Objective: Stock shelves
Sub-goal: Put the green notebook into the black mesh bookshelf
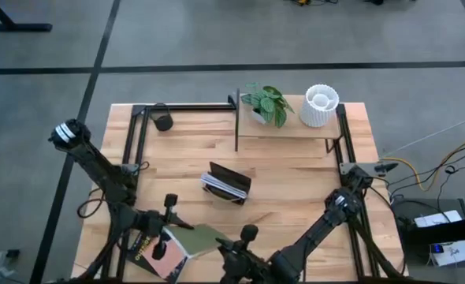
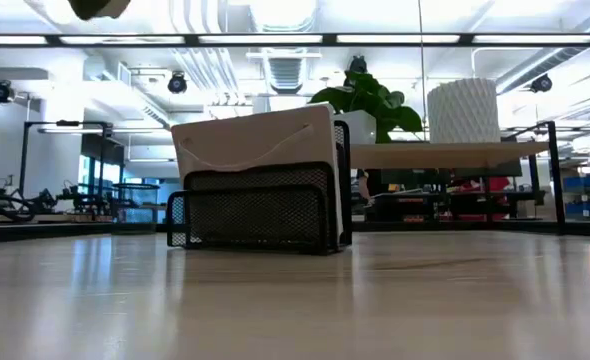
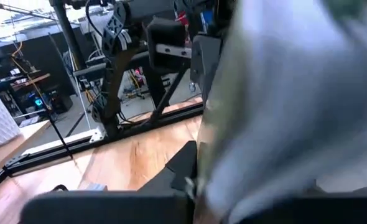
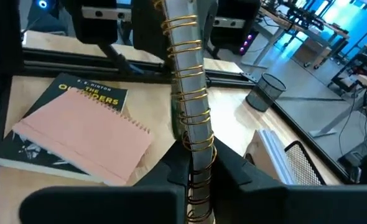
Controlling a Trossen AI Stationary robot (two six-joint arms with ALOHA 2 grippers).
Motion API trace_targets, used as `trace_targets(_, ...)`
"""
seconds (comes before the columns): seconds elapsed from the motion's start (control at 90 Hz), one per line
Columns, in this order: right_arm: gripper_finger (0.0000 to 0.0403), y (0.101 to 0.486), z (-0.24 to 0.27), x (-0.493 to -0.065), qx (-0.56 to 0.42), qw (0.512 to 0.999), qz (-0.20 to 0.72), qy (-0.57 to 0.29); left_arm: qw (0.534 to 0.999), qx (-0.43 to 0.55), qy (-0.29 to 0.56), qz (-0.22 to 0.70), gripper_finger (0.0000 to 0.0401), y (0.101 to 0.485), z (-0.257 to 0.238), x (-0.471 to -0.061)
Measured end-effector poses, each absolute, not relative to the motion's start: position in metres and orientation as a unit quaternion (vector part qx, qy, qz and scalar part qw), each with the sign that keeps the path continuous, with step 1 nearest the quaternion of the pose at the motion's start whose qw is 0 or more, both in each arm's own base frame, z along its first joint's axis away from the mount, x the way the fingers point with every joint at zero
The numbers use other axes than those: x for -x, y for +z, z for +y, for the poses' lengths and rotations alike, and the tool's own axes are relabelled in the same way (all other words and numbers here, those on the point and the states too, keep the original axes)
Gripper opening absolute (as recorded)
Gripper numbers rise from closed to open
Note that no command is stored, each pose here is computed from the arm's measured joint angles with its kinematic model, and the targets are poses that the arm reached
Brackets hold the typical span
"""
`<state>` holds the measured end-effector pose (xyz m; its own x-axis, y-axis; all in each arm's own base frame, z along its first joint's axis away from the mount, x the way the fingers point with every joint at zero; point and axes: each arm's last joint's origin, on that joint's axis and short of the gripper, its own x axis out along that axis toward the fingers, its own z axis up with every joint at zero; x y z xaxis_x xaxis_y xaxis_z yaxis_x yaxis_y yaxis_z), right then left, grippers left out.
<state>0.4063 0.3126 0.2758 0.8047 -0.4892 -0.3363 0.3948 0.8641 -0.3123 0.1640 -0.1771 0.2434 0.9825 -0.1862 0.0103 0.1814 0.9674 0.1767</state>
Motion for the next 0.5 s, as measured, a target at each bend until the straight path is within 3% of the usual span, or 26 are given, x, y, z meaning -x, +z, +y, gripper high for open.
trace_targets(0.5, 0.0019, 0.262, 0.284, -0.433, 0.075, 0.942, 0.241, -0.223, 0.991, -0.073, -0.103, -0.035, 0.0022, 0.251, -0.176, -0.162)
